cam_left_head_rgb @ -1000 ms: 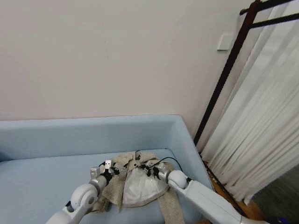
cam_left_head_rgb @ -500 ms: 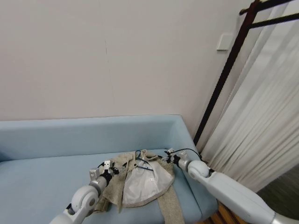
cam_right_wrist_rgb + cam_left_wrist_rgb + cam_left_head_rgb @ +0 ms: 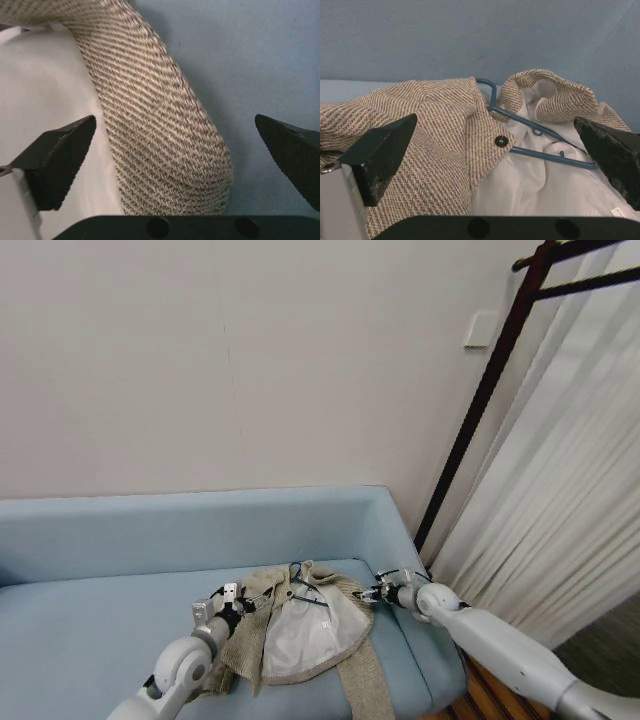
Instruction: Pick up the clothes from the sofa and hang them on the clothes hanger.
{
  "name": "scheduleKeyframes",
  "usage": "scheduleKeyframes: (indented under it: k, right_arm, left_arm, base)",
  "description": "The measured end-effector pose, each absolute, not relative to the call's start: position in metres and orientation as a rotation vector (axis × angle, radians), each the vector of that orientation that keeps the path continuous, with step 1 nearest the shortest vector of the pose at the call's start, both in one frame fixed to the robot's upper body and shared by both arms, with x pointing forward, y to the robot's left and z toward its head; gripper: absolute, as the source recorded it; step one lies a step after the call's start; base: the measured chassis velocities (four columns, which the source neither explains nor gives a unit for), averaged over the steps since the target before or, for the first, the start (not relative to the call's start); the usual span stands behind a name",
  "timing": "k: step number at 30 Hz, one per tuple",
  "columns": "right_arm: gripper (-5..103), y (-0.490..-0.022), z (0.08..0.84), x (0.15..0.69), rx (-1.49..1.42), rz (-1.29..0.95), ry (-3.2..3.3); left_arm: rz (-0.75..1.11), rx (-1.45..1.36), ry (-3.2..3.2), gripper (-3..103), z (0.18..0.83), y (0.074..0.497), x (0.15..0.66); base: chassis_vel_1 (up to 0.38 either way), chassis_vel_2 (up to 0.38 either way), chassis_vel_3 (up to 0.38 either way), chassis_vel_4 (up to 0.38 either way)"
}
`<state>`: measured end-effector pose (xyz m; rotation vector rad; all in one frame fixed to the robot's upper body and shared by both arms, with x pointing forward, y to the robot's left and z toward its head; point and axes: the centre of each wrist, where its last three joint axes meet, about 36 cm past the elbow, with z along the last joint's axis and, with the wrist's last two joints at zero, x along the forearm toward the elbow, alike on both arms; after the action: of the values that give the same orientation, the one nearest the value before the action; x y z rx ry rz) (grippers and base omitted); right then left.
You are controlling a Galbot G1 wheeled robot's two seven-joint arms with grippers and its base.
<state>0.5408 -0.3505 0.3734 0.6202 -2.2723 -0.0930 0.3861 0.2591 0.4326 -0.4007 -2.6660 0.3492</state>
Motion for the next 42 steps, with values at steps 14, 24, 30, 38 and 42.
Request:
scheduleKeyframes:
  k: [14, 24, 30, 38, 42]
  right_arm:
    - [52, -0.339, 0.366, 0.519, 0.652, -0.055, -2.308]
    - [14, -0.323, 0.384, 0.503, 0.686, 0.073, -2.352]
    - [3, -0.307, 0.424, 0.468, 0.811, 0.161, -2.313]
    - [3, -0.261, 0.470, 0.422, 0.952, 0.209, -2.280]
    - [3, -0.212, 0.485, 0.393, 1.001, 0.170, -2.207]
  left_arm:
    - [0.358, -0.406, -2.673, 100, 0.432, 0.257, 0.386]
    - [0.350, -0.436, -2.704, 100, 0.432, 0.260, 0.383]
    - [0.362, -0.432, -2.705, 100, 0.430, 0.258, 0.386]
    - [0.365, -0.430, -2.697, 100, 0.426, 0.256, 0.386]
    - [0.359, -0.427, -2.700, 100, 0.427, 0.257, 0.385]
  base:
    - [0.000, 0.000, 0.000, 0.000]
    - [0.000, 0.000, 0.000, 0.000]
    - [0.000, 0.000, 0.000, 0.000]
    - [0.000, 0.000, 0.000, 0.000]
    - [0.000, 0.000, 0.000, 0.000]
